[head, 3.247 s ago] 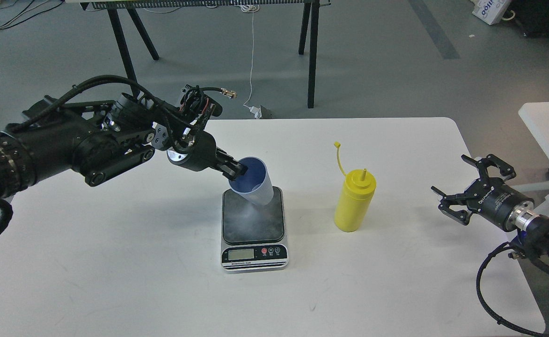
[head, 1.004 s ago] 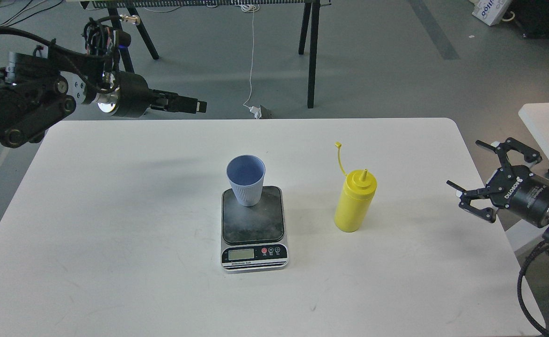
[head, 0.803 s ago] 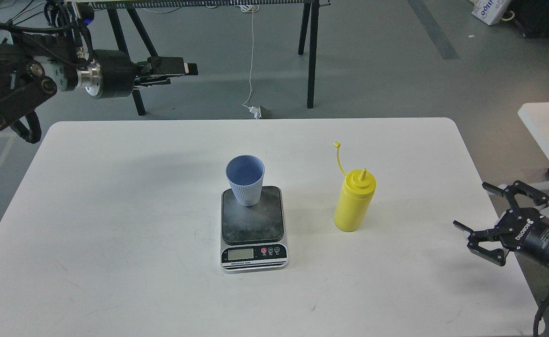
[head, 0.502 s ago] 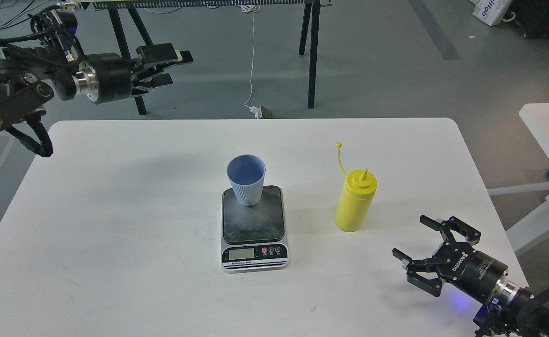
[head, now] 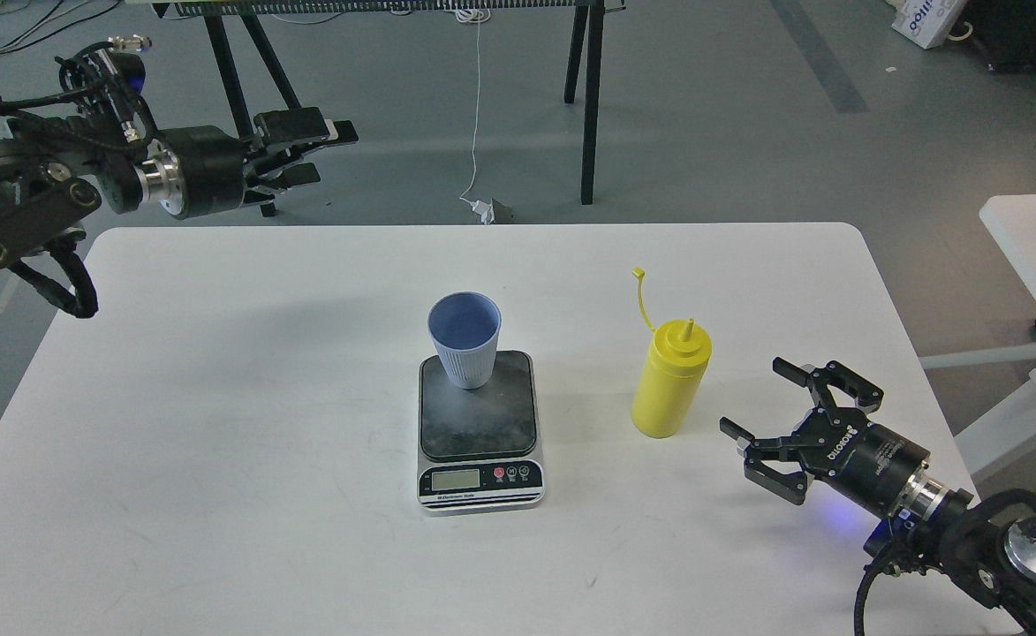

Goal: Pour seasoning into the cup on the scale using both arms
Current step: 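Reach the right gripper to the yellow squeeze bottle and grasp it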

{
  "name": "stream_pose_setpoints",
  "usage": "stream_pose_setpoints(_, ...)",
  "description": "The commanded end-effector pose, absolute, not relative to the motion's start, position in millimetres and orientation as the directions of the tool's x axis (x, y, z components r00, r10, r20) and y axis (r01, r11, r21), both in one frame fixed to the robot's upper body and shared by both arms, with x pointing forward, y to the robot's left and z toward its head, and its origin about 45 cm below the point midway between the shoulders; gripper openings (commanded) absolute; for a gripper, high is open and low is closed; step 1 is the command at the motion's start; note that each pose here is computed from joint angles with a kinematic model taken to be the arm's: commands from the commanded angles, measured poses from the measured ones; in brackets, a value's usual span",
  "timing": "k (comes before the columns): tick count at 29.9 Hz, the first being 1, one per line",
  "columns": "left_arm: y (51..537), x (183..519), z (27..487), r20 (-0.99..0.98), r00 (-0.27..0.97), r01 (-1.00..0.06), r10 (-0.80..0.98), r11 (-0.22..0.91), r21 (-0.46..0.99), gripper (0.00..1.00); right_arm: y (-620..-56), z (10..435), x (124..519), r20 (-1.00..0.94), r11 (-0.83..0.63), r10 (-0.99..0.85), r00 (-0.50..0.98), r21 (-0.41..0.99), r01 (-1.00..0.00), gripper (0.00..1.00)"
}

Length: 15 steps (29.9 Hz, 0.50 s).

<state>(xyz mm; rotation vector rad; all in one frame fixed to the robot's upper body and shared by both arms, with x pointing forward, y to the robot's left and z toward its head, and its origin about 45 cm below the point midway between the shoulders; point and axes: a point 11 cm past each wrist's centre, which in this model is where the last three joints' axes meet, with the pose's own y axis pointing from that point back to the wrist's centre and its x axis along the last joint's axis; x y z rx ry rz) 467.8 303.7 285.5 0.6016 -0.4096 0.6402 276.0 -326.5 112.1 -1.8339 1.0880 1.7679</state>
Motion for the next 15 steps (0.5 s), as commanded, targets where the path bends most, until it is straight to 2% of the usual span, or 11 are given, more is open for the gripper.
stream_pose_setpoints(1,305.1,466.3,282.2,0.521,0.736,-0.657,0.432,0.642,0.395,0.96,-319.4,107.8,289.3,-0.955,-0.642,-0.284,-0.084,0.255,-0.723,0.99)
stream_pose_setpoints(8,316.2,465.0,282.9,0.526,0.727,-0.67,0.442,0.625,0.4,0.96,-304.7,91.6,304.4,-0.951,-0.637,-0.293,-0.102,0.273,-0.721,0.99)
stream_pose_setpoints(15,318.7,462.3,276.6,0.517,0.731,-0.668,0.445,0.622,0.41,0.96,-288.5,75.4,301.5,-0.95,-0.643,-0.284,-0.128,0.288,-0.71,0.99)
